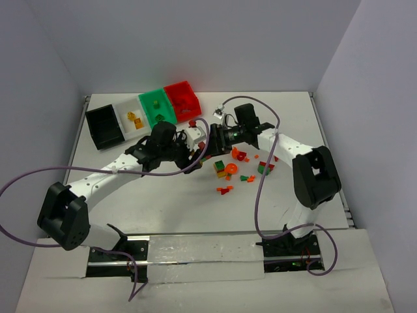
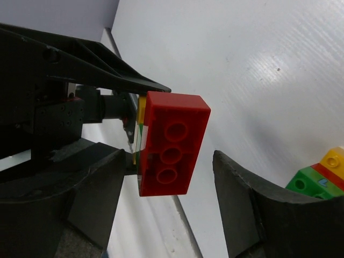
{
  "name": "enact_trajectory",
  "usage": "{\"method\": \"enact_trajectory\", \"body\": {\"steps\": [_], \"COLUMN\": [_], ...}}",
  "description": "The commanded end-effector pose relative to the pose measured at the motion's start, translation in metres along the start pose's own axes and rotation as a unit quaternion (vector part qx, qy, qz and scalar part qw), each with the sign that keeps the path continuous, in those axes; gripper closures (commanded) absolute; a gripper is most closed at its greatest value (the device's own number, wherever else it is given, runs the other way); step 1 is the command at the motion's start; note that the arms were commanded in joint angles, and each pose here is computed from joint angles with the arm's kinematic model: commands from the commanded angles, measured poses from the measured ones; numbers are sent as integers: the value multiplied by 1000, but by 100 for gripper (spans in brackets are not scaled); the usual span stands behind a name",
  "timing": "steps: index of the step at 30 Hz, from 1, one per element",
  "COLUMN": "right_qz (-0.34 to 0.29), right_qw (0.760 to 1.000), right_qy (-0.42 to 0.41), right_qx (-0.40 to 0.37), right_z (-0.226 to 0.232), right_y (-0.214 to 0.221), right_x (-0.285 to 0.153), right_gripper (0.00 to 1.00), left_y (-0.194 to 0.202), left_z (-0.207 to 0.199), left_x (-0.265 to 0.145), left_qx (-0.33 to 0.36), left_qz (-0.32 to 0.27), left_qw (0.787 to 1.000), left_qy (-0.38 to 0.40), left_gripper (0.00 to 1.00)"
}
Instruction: Sort the legos into containers by color
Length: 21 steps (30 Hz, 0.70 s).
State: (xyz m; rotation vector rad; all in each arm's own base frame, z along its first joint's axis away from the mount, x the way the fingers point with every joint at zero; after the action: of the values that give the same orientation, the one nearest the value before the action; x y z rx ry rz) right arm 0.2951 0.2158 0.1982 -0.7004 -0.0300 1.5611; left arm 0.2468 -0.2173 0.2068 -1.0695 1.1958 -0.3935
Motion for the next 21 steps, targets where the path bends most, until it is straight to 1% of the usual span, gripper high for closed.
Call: {"method": "enact_trajectory", "body": {"steps": [1, 2, 4, 8, 10, 14, 15, 21], "right_qz": [1, 3, 5, 10, 11, 6, 3, -23], "right_qw": [999, 999, 999, 998, 998, 998, 998, 998], "right_qy": [-35, -39, -44, -62, -67, -68, -65, -54], "right_qx": [-16, -14, -10, -7, -7, 0, 2, 6], "right_z": [10, 9, 9, 11, 11, 9, 7, 2], "right_y": [-9, -9, -9, -9, -9, -11, -12, -19], "right_x": [5, 6, 7, 7, 7, 2, 0, -17], "right_gripper": [37, 43, 50, 70, 83, 97, 100, 100], "left_y": [-18, -18, -17, -14, -8, 5, 12, 36], "left_z": [-1, -1, 1, 1, 2, 4, 4, 6], "left_x": [-5, -5, -5, -3, -3, -3, -4, -11], "left_qx": [17, 17, 17, 20, 21, 32, 35, 35], "left_qz": [-37, -37, -35, -31, -24, -6, 3, 29], "left_qw": [999, 999, 999, 999, 999, 999, 998, 997], "left_qy": [-8, -9, -14, -20, -26, -40, -47, -60], "left_gripper": [64, 64, 65, 67, 70, 76, 77, 78]}}
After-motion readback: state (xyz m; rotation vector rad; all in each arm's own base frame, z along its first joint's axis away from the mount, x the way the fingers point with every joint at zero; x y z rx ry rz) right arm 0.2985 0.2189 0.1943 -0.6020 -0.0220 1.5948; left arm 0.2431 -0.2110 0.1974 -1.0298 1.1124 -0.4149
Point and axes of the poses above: each gripper's point midway between its finger pads, its own x axis out along the fingers, its own z axis along the line the jaws close on, y = z × x, the point moved 9 cm from there along -x, back along the fingers, and after that the axes turned 1 degree about x, right-handed, at the moved point
